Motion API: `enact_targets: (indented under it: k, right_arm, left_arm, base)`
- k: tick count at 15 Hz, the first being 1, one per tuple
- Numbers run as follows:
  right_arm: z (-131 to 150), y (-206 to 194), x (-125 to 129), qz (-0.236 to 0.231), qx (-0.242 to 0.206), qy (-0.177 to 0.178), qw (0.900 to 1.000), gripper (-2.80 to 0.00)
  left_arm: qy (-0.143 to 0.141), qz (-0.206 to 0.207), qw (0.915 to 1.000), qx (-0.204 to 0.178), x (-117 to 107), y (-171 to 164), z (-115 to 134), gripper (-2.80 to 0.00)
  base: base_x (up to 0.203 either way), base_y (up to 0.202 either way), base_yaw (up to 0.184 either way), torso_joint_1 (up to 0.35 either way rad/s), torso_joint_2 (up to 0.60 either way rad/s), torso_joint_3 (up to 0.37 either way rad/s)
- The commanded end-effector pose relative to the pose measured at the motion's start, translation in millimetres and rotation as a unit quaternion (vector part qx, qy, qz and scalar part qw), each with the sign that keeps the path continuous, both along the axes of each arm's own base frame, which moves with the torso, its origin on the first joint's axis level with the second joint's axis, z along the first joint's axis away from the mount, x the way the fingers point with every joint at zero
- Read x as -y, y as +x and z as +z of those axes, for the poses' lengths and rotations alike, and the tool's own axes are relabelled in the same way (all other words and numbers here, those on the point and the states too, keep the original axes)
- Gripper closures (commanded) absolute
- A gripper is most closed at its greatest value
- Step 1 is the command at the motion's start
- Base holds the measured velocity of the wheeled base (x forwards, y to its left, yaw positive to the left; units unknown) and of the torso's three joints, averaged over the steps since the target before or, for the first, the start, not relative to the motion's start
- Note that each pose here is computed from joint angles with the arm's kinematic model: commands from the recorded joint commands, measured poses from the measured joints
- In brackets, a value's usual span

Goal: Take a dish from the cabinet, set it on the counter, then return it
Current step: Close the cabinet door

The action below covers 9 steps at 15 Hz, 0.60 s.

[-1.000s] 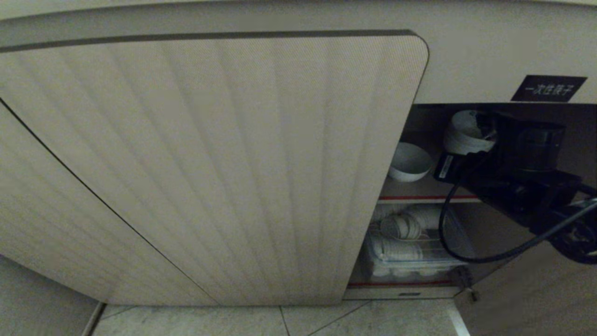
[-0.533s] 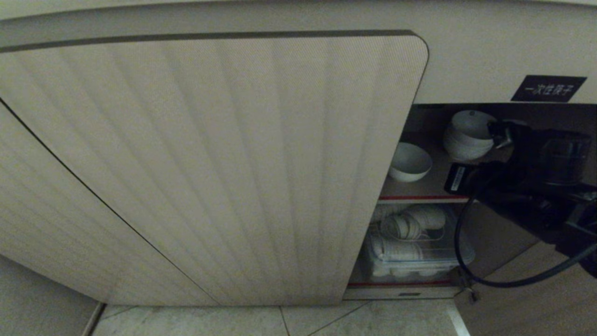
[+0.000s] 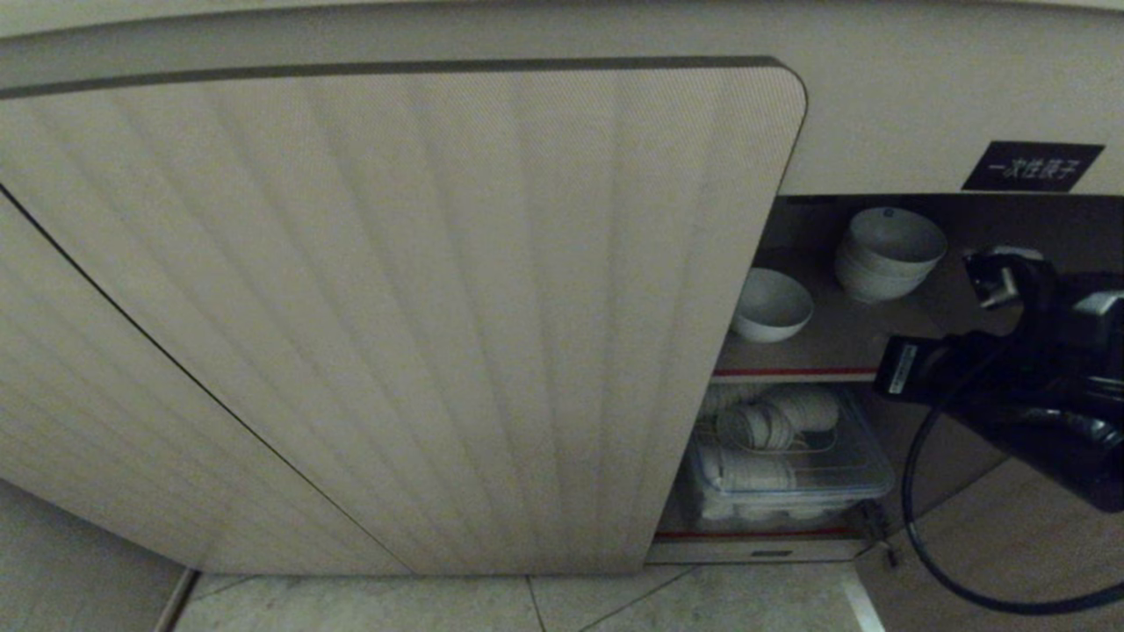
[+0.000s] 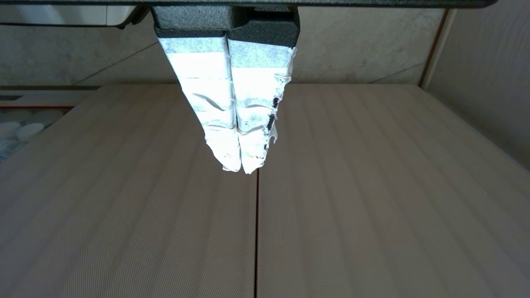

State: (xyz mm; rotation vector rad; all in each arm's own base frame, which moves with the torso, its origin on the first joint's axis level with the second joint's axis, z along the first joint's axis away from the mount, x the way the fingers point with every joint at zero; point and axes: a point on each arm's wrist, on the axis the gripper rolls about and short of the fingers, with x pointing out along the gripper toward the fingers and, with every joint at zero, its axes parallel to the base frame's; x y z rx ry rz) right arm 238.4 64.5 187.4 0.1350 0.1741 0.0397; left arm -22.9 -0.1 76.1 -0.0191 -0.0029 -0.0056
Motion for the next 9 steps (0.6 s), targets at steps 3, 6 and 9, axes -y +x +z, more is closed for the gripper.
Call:
enact_targets:
  k: [3, 6, 9]
  right_arm:
    - [3, -25, 7, -0.001, 0.011, 0.004, 1.000, 0.00]
    - [-3, -41, 12, 0.001, 0.007, -0.012, 1.000, 0.00]
    - [-7, -56, 16, 0.003, 0.009, -0.017, 1.000, 0.00]
  left_arm:
    - [0.000, 0.000, 1.0000, 0.000, 0, 0, 0, 0.00]
    - [0.000, 0.000, 1.0000, 0.000, 0, 0, 0, 0.00]
    - [0.000, 0.000, 1.0000, 0.000, 0, 0, 0, 0.00]
  base:
    - [0.000, 0.000, 0.000, 0.000, 0.00, 0.000]
    - [0.000, 0.000, 0.000, 0.000, 0.00, 0.000]
    - [0.000, 0.000, 0.000, 0.000, 0.00, 0.000]
